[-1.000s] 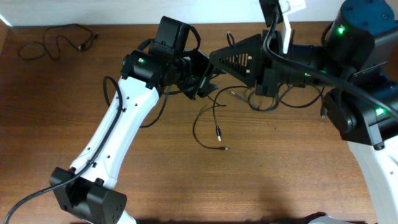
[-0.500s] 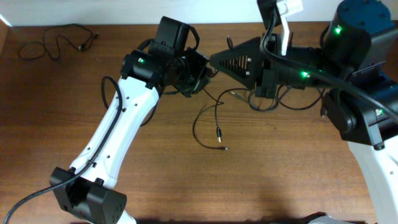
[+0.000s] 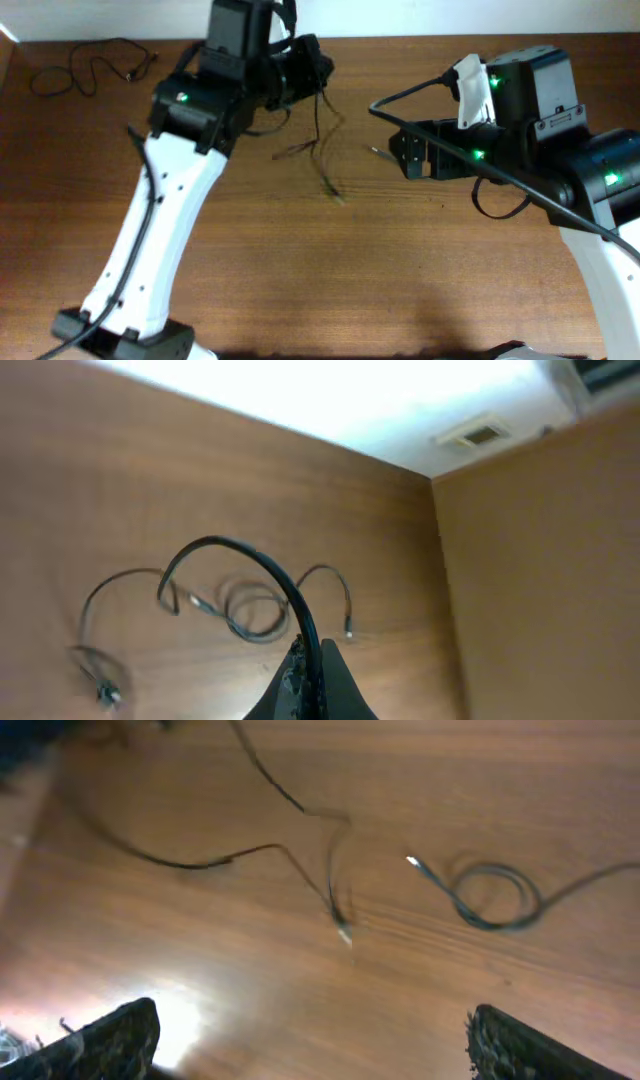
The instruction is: Untangle cables
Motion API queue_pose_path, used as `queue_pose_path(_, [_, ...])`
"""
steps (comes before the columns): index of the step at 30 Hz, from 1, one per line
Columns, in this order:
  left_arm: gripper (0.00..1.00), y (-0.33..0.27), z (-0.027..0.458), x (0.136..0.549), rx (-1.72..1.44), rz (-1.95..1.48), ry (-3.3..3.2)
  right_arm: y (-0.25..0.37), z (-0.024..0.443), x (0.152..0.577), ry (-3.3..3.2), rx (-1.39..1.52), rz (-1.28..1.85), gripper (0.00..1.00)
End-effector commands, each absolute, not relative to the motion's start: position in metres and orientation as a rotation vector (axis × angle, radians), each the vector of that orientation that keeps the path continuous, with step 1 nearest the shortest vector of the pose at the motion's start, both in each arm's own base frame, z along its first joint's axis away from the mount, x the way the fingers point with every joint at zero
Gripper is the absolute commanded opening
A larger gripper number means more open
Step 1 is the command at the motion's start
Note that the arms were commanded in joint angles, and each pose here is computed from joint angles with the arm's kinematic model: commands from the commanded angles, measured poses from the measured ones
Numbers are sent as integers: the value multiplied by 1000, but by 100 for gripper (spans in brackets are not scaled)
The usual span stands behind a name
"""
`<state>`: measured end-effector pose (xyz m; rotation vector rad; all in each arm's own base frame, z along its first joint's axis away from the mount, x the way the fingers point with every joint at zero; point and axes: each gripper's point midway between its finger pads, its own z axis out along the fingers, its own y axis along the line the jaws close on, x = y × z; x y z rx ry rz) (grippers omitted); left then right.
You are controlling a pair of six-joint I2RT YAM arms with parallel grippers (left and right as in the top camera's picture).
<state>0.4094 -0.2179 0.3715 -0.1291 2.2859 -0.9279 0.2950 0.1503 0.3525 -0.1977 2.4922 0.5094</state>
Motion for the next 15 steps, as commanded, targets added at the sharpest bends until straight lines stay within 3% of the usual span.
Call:
queue_pose_path(1, [0,-198,401,406,60,-728,2162,139,348,296,2508,-175,423,99])
queue_pose_path(5, [0,-185,398,409,12,-644,2170,141,331,300,2580,-174,403,99])
queue_pose_path(8, [0,-207,390,404,260,-583,2161,148,321,310,2603,-160,421,99])
queue_pose_path(10, [0,-208,413,403,95,-741,2119,162,314,310,2640,-189,509,98])
queue_pose_path(12, [0,-214,447,400,133,-855,2007,173,313,308,2649,-213,590,99])
queue_pose_path(15, [0,-208,456,402,-39,-956,2003,206,332,301,2574,-325,870,98])
